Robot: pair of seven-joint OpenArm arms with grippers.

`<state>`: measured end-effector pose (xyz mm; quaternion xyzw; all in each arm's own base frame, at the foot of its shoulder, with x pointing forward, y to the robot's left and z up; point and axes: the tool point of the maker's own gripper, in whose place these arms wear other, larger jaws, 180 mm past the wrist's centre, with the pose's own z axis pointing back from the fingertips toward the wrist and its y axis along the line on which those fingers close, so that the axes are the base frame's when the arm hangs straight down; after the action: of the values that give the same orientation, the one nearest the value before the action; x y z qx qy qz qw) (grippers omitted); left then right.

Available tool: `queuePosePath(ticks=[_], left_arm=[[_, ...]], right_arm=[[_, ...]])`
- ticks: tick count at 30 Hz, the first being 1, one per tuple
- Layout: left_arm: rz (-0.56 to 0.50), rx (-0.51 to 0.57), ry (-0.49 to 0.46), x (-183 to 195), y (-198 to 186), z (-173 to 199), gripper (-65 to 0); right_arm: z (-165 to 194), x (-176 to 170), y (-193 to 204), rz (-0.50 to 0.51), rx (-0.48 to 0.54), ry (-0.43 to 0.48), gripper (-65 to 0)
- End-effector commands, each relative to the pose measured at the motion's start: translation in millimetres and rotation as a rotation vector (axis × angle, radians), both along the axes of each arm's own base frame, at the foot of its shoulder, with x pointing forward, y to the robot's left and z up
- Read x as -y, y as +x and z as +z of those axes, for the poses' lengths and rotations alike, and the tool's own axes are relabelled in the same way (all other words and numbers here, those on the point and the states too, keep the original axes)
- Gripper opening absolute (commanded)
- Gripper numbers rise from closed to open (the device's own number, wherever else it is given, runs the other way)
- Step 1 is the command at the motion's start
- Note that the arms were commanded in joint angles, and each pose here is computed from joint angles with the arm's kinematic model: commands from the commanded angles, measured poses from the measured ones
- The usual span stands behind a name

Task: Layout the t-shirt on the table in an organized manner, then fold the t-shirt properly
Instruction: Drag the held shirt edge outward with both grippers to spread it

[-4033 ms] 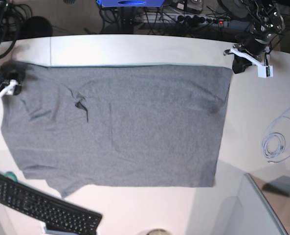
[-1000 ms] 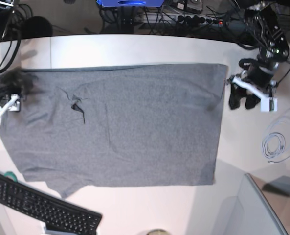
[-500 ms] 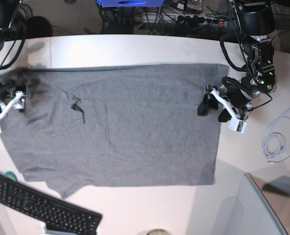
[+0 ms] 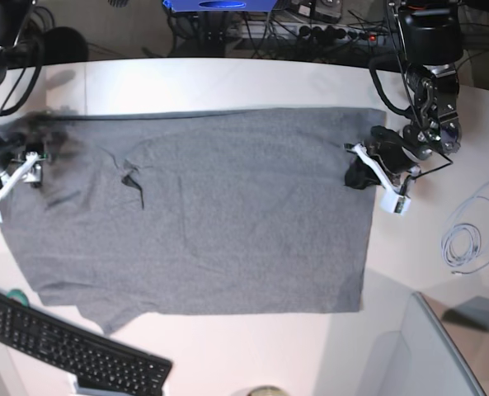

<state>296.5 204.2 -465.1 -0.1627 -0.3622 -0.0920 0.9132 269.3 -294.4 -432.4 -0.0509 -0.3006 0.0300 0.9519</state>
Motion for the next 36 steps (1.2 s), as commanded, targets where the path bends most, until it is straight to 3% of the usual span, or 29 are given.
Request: queuePosePath(ticks=[1,13,17,23,26,32,36], left_arm=[[0.016,0.070,-0.009,-7.8,15.5,18.4,-65.0],[0.102,0.094,-0.017,-31.0,16.0,24.9,-65.0],[0.114,0.098,-0.032,-28.5,16.7,24.9,-65.0],[0.113,0.089,-0.037,-25.3,13.8,22.0,-65.0],[0.113,0.088,-0.037,-25.3,13.6,21.7,-65.0],[0.112,0.086,-0.037,-25.3,13.5,21.5,-65.0],[0.112,0.085,-0.036,-25.3,12.8,21.1,-65.0]], right_arm=[[13.6,4.5,11.3,0.006,0.051,-0.013,-18.3],[-0.8,-25.5,8.6,0.009,0.039,0.056,-18.2],[-17.0,-42.5,11.1,0.045,-0.003,0.085,-18.2],[-46.4,-43.5,9.5,0.007,-0.082,0.142,-18.9],[-53.6,-43.5,5.5,-0.001,-0.105,0.152,-28.7],[-53.8,-33.6,2.7,-0.005,-0.114,0.135,-57.9],[-54.3,-32.0,1.1,-0.005,-0.118,0.131,-59.9]])
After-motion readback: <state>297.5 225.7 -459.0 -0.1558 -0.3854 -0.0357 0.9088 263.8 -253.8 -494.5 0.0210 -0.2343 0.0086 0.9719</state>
